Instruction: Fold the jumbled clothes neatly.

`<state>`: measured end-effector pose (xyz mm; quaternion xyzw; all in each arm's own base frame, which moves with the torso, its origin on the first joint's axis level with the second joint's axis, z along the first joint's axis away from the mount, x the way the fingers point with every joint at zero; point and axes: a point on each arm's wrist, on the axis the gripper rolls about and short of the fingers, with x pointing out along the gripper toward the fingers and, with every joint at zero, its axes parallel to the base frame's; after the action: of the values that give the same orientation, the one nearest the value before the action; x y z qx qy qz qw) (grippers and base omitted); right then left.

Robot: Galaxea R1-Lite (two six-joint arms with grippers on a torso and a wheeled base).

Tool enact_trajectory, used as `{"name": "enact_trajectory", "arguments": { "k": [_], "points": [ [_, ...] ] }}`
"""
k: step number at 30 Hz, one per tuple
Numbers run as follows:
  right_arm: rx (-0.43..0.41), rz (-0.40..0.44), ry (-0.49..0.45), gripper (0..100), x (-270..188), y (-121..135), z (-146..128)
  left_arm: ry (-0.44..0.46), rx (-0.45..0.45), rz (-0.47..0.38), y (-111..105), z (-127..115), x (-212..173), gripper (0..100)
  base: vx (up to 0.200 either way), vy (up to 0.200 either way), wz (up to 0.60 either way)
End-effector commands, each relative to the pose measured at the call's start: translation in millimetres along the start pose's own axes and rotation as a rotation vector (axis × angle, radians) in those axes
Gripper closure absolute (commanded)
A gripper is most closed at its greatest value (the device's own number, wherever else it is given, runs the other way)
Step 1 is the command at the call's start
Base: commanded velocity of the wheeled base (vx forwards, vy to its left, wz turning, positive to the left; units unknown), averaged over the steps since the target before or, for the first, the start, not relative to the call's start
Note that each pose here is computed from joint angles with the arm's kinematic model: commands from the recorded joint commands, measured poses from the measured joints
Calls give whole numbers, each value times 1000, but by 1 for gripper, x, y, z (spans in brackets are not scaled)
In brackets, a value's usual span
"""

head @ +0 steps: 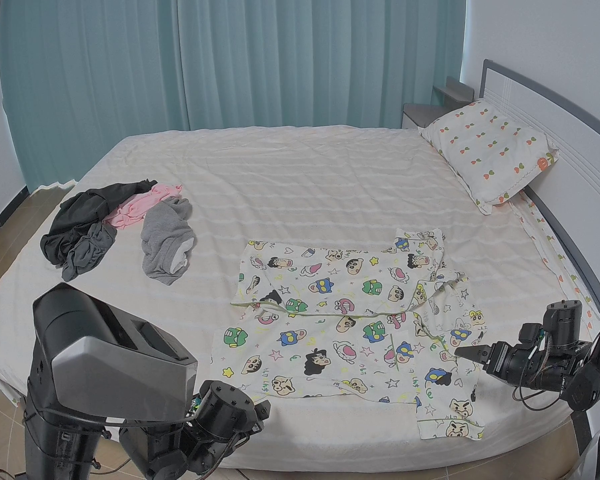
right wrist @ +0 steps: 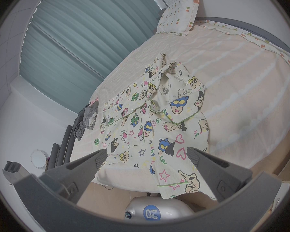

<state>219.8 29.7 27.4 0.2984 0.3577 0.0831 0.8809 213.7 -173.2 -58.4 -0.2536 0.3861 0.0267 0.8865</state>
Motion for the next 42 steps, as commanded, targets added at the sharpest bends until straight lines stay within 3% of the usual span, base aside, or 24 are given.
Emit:
{"name": "enact_trajectory", "arguments": {
  "k": [1,19,28,32,37,42],
  "points": [
    [0,0,1,0,0,0,0,-3,8,13,4,5,4,0,0,0,0],
    [-1,2,-5,0,0,1,1,13,151,23,11,13,8,0,0,0,0],
    [-1,1,-2,0,-1,0,0,23,322,74,23,12,3,0,0,0,0],
    [-1,2,-5,0,-1,1,1,-8,348,55,15,20,12,0,0,0,0],
    [-2,4,-7,0,-1,1,1,4,447,61,17,23,14,0,0,0,0],
    [-2,3,-6,0,-1,1,1,30,447,-7,12,31,21,0,0,0,0]
  ]
}}
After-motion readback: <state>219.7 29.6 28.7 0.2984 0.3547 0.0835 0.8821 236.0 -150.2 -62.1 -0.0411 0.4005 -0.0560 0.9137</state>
